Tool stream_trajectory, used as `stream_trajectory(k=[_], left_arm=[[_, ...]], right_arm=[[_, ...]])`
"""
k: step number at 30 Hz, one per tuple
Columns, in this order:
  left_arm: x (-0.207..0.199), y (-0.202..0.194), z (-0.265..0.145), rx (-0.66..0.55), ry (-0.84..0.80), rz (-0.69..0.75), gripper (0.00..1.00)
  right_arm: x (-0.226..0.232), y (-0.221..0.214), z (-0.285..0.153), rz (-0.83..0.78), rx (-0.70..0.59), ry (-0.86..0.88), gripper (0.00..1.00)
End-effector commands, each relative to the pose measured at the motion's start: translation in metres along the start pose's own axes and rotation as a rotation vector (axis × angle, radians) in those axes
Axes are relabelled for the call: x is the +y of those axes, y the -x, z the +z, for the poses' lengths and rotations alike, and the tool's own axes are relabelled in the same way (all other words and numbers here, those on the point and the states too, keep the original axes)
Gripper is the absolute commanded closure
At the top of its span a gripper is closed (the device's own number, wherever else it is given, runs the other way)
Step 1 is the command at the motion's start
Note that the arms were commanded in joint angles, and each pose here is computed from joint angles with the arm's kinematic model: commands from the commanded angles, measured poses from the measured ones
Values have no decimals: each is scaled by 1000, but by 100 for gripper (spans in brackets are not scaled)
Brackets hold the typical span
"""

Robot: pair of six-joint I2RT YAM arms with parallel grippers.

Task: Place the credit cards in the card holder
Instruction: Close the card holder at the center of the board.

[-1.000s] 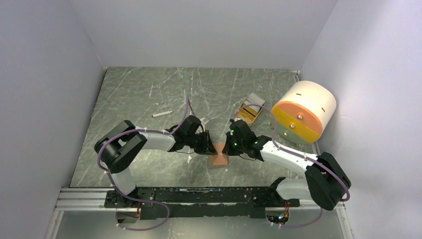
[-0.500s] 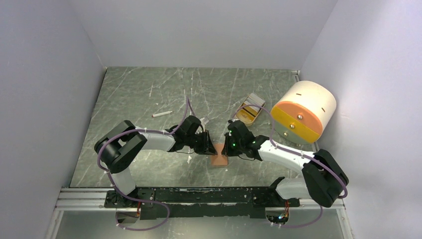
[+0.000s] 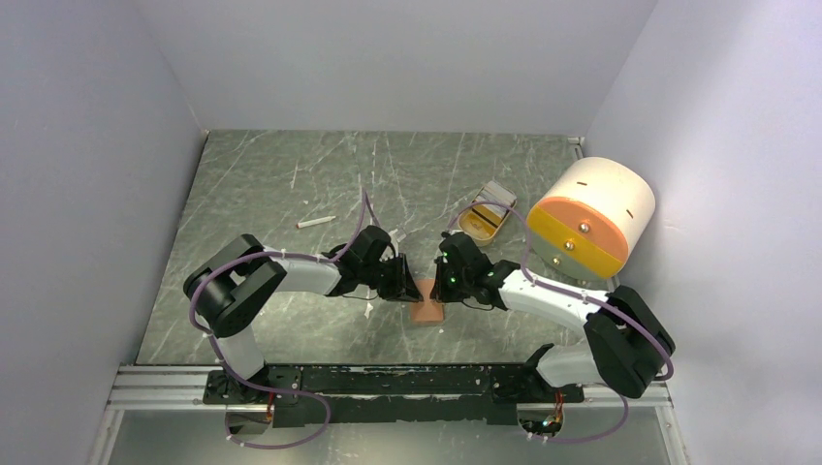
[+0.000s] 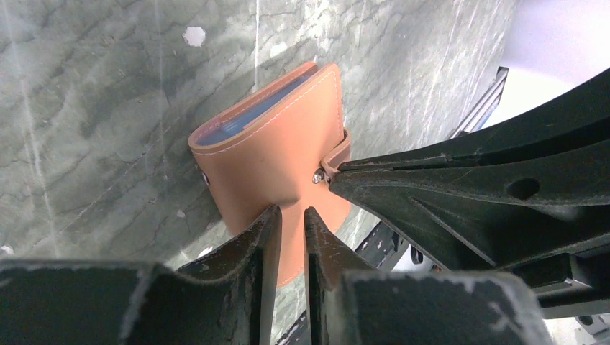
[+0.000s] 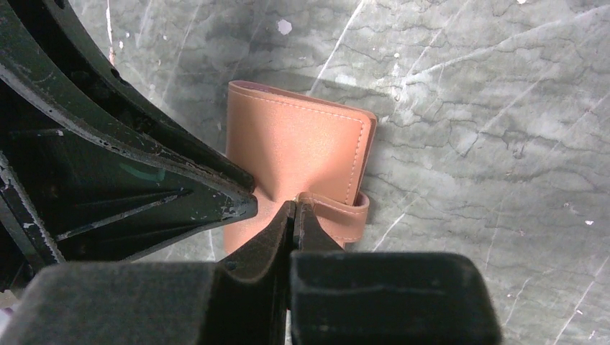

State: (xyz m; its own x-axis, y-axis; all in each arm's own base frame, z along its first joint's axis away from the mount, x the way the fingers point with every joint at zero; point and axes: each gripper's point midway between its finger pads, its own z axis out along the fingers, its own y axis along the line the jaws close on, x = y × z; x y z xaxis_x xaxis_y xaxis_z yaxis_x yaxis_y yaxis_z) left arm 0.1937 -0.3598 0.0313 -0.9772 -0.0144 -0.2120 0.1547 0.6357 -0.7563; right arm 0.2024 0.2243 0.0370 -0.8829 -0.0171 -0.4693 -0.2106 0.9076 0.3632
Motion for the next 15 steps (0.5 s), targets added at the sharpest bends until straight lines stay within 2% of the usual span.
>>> stream_trajectory(k=[1,15], left_arm=[[2,-13,-4,29,2,-8,76],[6,-17,-1,37,-4,-19,76]], right_arm=[[1,4,2,-4,-14,-13,100],[0,-3,7,-14,21,-16,100]])
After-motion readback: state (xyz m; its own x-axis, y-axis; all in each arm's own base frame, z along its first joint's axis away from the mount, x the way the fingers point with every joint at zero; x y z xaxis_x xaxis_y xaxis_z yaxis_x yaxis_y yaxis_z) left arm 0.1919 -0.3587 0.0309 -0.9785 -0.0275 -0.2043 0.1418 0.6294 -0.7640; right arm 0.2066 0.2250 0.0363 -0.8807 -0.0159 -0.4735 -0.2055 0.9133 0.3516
